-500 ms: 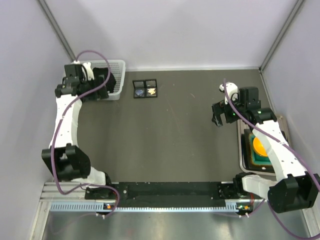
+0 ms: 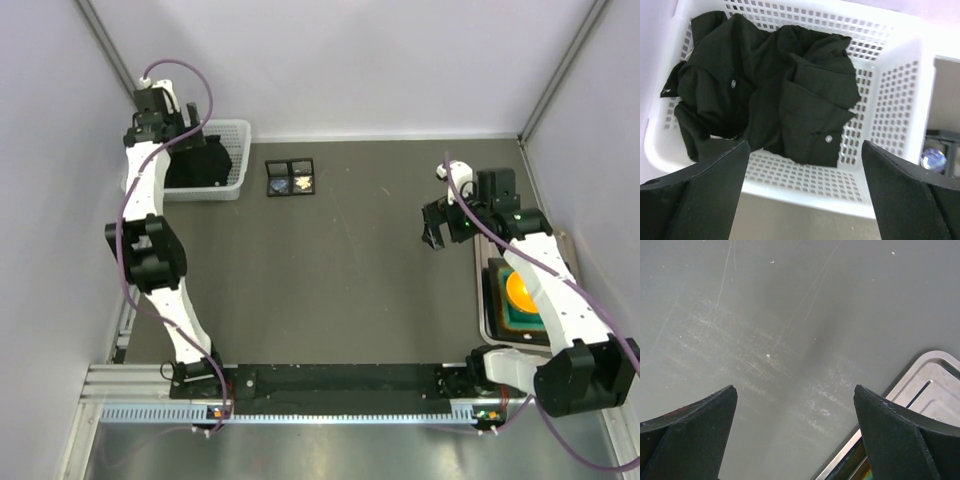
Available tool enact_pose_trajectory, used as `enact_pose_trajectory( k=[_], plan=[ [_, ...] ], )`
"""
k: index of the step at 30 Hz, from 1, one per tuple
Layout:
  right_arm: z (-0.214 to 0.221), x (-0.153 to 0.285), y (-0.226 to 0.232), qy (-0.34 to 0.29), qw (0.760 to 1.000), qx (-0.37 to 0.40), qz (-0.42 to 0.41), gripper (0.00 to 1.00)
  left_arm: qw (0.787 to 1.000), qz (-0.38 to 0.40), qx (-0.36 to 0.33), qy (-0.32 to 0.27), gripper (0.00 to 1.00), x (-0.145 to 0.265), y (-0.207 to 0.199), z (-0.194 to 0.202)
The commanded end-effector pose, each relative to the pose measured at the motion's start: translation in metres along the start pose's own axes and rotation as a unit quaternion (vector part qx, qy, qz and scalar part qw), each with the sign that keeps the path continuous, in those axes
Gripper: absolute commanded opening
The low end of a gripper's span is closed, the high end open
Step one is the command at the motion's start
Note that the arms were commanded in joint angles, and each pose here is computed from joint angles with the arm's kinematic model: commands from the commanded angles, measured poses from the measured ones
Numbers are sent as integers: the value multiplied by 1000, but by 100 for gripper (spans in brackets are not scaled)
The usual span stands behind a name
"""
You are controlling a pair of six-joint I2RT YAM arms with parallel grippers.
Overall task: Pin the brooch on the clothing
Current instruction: Pick up the clothes from the bin.
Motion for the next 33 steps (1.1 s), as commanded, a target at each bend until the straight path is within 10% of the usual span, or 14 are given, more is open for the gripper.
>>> enact_pose_trajectory(
  k=[1,14,17,21,33],
  plan=[
    [-13,1,-2,-6,1000,14,-4,99,998,-34,3,-48,98,-51,17,-7],
    [-10,-14,-9,30,999,13,1,99,999,-1,-31,38,93,-182,34,75],
    [-13,-12,-10,32,999,16,2,99,998,20,-38,40,53,-180,32,73],
    [-15,-7,-7,25,999,19,-4,99,998,56,-32,-15,1,-130,21,19],
    [-9,17,2,-1,998,55,-16,99,963,114,-52,-237,0,114,-5,-120]
  ],
)
Point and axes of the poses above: each gripper's point midway between its finger pads, its own x axis back along the fingers, its own y axis along the line the jaws close on, z = x × y, the point moved 9 cm from there along x, back along the fingers, and after that the axes turned 1 degree about x, right-handed, at the moved point
